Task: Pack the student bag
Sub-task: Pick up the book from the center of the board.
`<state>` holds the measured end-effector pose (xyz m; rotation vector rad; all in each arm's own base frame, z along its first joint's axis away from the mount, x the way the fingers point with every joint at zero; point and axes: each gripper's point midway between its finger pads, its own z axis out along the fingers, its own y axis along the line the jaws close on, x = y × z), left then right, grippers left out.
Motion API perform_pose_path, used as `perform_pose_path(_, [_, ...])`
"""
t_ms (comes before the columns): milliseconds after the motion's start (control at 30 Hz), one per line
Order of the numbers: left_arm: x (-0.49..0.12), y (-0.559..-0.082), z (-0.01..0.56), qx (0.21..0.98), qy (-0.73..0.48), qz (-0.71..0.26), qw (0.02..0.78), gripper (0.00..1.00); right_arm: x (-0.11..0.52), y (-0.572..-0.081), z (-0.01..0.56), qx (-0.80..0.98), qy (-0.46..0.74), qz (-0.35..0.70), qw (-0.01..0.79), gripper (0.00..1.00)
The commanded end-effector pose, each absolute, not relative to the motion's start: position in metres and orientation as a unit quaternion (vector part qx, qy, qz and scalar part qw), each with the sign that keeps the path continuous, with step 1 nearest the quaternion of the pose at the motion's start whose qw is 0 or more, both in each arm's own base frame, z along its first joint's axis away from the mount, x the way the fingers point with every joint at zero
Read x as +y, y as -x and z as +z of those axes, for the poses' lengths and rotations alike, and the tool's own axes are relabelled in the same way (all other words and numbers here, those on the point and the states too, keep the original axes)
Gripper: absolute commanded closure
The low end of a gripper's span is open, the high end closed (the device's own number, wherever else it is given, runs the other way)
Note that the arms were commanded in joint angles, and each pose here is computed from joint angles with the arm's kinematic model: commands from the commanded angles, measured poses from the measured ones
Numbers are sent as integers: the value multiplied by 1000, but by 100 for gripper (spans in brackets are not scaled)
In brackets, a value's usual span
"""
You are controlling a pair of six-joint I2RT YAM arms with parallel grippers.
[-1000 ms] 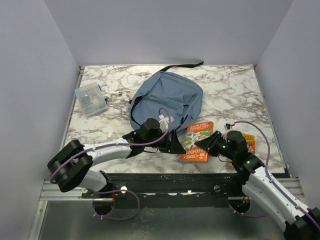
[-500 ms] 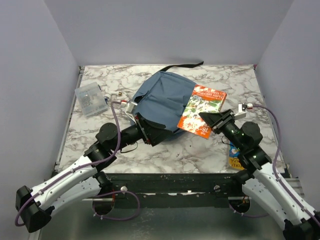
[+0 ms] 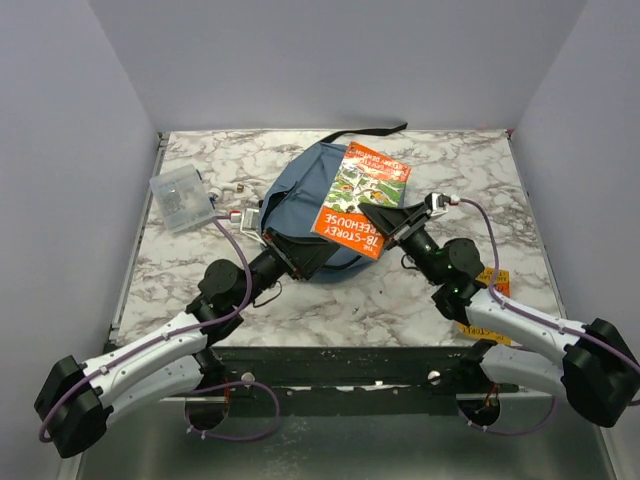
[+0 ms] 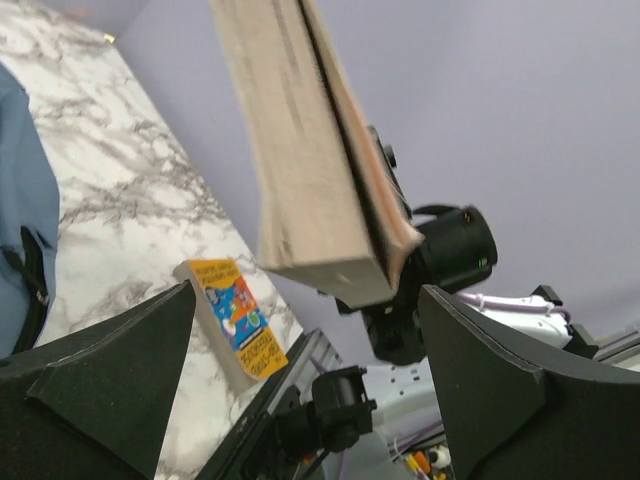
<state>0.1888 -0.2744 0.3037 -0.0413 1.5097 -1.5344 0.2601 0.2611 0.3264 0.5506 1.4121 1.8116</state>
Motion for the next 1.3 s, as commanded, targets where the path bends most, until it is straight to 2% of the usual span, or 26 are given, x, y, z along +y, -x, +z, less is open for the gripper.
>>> perform_pose_path(0, [-270, -194, 357, 540, 25, -660, 522, 6, 240, -243, 412, 381, -235, 786, 427, 99])
perform_pose_path(267, [-274, -198, 374, 506, 39, -671, 540, 6, 265, -245, 417, 365, -245, 790, 428, 99])
perform_pose_path(433, [-270, -206, 368, 504, 70, -661, 552, 11, 273, -243, 418, 374, -245, 772, 452, 99])
perform_pose_path(500, [-267, -210, 371, 498, 79, -652, 566, 17, 277, -239, 415, 378, -251, 764, 458, 99])
perform_pose_path(600, [-271, -213, 378, 491, 74, -650, 575, 37, 282, -232, 409, 376, -261, 760, 462, 99])
perform_pose_path(667, [-276, -210, 386, 483, 63, -661, 571, 43, 286, -230, 408, 374, -264, 758, 464, 99])
perform_pose_path(733, [-282, -207, 392, 476, 52, -671, 565, 48, 290, -230, 406, 373, -265, 759, 463, 99])
perform_pose_path(933, [-291, -200, 395, 472, 44, -689, 549, 49, 297, -228, 400, 376, -267, 751, 473, 96])
perform_pose_path(967, [-291, -200, 394, 472, 44, -690, 547, 52, 296, -229, 400, 375, -268, 750, 476, 95])
perform_pose_path(1033, [-292, -198, 392, 474, 42, -691, 544, 60, 293, -229, 401, 370, -266, 747, 484, 93])
perform_pose_path(1133, [-289, -197, 388, 476, 41, -686, 549, 79, 297, -232, 398, 392, -259, 729, 499, 88])
perform_pose_path(1200, [-281, -199, 381, 481, 50, -672, 561, 97, 295, -238, 390, 425, -263, 695, 517, 80])
perform_pose_path(1267, [-270, -201, 374, 487, 58, -652, 579, 100, 290, -244, 380, 470, -268, 651, 533, 69])
